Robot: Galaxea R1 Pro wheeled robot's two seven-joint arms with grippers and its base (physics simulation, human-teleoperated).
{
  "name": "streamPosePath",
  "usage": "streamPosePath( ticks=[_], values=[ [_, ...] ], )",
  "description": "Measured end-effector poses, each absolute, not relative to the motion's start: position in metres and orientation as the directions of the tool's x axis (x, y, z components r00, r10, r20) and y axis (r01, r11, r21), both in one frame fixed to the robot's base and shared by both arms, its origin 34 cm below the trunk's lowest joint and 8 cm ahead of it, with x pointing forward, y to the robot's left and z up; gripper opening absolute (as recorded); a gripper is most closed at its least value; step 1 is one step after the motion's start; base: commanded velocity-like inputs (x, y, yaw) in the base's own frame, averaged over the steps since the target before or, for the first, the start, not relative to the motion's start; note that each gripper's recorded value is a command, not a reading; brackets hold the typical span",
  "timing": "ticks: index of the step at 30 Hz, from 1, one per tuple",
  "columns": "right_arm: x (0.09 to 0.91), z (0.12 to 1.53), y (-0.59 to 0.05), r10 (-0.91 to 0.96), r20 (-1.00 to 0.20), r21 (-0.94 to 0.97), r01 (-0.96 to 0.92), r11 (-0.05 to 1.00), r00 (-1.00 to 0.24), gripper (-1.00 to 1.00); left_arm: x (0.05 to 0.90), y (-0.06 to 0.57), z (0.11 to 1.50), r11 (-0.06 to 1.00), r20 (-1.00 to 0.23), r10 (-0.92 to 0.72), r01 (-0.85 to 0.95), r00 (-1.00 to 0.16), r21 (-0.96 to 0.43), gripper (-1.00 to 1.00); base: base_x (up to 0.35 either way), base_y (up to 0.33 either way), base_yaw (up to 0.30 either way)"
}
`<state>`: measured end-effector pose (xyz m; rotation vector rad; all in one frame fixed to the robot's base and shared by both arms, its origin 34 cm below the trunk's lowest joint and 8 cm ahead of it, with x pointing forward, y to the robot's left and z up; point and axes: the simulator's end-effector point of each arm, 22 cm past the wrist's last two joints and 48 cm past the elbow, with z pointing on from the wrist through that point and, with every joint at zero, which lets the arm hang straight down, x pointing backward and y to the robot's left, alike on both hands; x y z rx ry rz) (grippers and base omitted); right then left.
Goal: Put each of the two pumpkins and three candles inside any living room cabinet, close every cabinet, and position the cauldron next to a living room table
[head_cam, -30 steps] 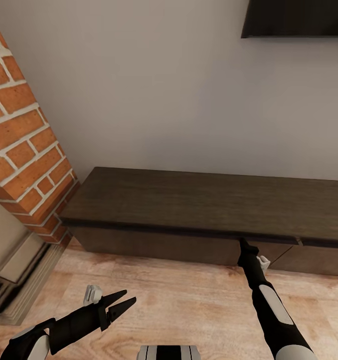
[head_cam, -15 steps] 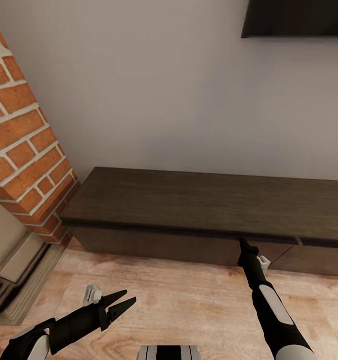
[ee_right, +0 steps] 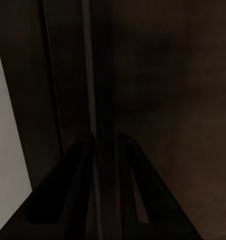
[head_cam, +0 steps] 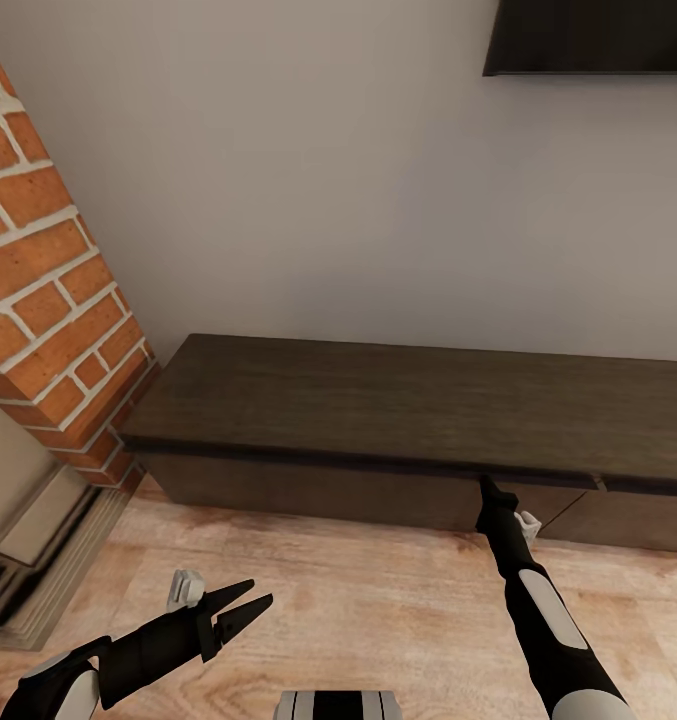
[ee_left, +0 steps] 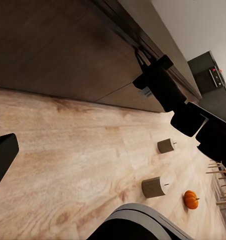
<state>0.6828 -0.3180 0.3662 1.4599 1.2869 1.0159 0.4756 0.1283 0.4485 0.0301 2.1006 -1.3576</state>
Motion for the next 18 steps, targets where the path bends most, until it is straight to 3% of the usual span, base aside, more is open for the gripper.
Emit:
streamPosePath(
  ticks=[18],
  values=[
    [0.6838, 0.366, -0.3121, 0.995, 0.004, 0.969, 0.245, -0.028, 0.099, -1.0, 0.4756, 0.1283, 0.4482, 0.469, -0.513, -0.306, 0.342, -0.802, -0.814, 1.0, -0.188, 0.0, 0.0]
  ],
)
